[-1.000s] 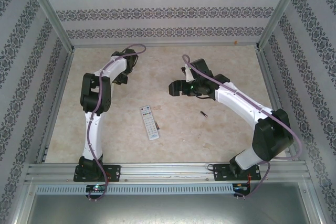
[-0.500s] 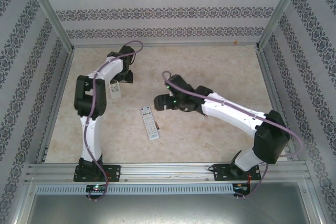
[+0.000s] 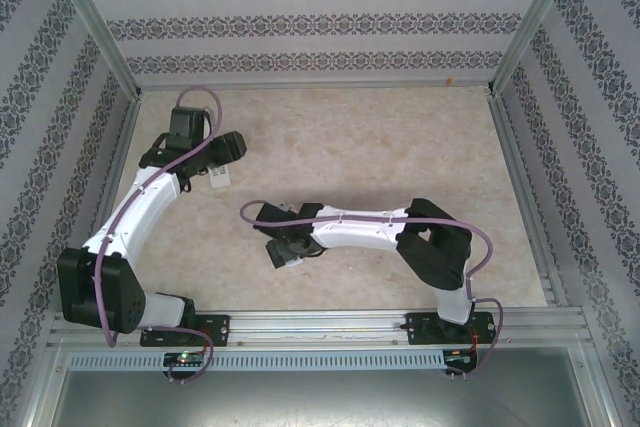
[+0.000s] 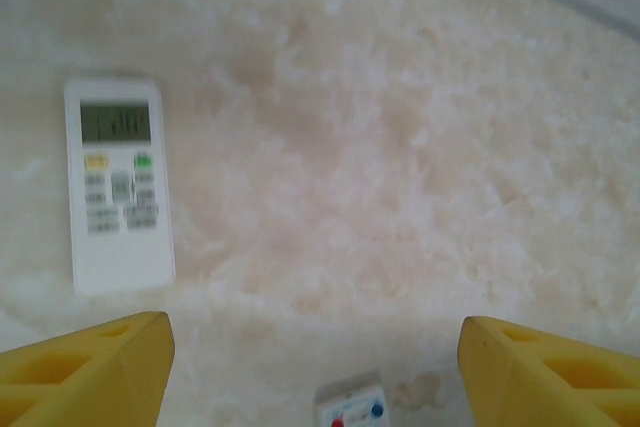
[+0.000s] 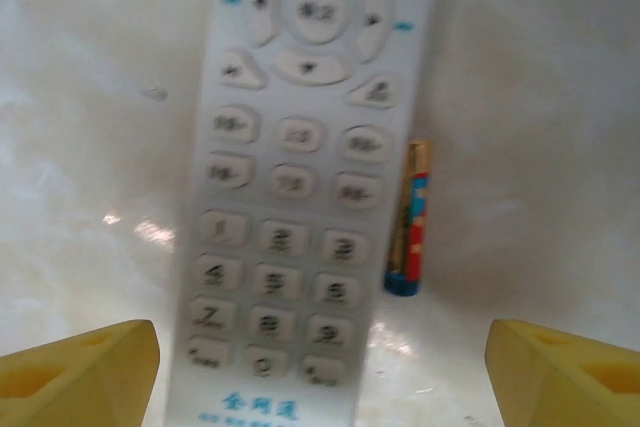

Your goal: Load the batteries into the remote control

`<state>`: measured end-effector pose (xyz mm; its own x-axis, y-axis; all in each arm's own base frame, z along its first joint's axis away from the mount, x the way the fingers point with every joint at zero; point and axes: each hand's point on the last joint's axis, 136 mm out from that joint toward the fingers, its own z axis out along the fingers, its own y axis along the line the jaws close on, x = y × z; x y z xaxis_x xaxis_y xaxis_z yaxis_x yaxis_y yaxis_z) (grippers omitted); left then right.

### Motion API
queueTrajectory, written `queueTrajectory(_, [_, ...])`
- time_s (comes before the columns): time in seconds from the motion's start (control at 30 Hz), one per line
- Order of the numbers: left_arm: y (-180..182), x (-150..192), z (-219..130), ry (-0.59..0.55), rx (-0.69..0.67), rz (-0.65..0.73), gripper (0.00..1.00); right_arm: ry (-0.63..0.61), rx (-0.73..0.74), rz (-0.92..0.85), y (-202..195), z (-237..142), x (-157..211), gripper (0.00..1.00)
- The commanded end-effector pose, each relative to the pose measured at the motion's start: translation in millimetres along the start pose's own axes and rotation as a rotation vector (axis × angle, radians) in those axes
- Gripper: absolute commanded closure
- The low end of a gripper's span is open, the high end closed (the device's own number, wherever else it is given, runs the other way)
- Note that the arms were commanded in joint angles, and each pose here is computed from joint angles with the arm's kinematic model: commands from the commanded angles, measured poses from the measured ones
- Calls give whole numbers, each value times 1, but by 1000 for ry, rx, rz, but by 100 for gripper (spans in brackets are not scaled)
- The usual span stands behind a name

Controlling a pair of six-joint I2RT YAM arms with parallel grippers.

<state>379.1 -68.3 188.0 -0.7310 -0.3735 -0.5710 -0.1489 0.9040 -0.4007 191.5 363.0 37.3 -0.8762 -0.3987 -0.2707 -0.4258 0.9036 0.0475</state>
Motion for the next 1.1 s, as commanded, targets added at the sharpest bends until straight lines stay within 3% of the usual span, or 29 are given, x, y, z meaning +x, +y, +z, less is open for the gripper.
queueTrajectory(0.0, [-4, -3, -2, -38, 54, -55, 24, 20, 56, 4, 0, -2, 5, 19])
queueTrajectory(0.1, [-3, -1, 0, -37, 58, -61, 24, 61, 41, 20, 3, 6, 14, 29])
queueTrajectory(0.43, [-12, 3, 7, -15, 118, -61, 22, 82, 21, -4, 12, 18, 14, 41])
queueTrajectory(0.6, [-22, 1, -7, -38, 179, -70, 21, 13, -7, -10, 12, -6, -4, 52])
queueTrajectory(0.67, [-32, -1, -17, -44, 235, -84, 21, -64, -72, 25, 8, -30, -22, 54])
queueTrajectory(0.83, [-77, -5, -51, -39, 501, -154, 21, -239, -411, 135, -11, -89, -68, 62])
queueTrajectory(1.07, [-124, 17, -53, 135, 698, -114, 20, -278, -594, 50, 2, -128, -91, 63])
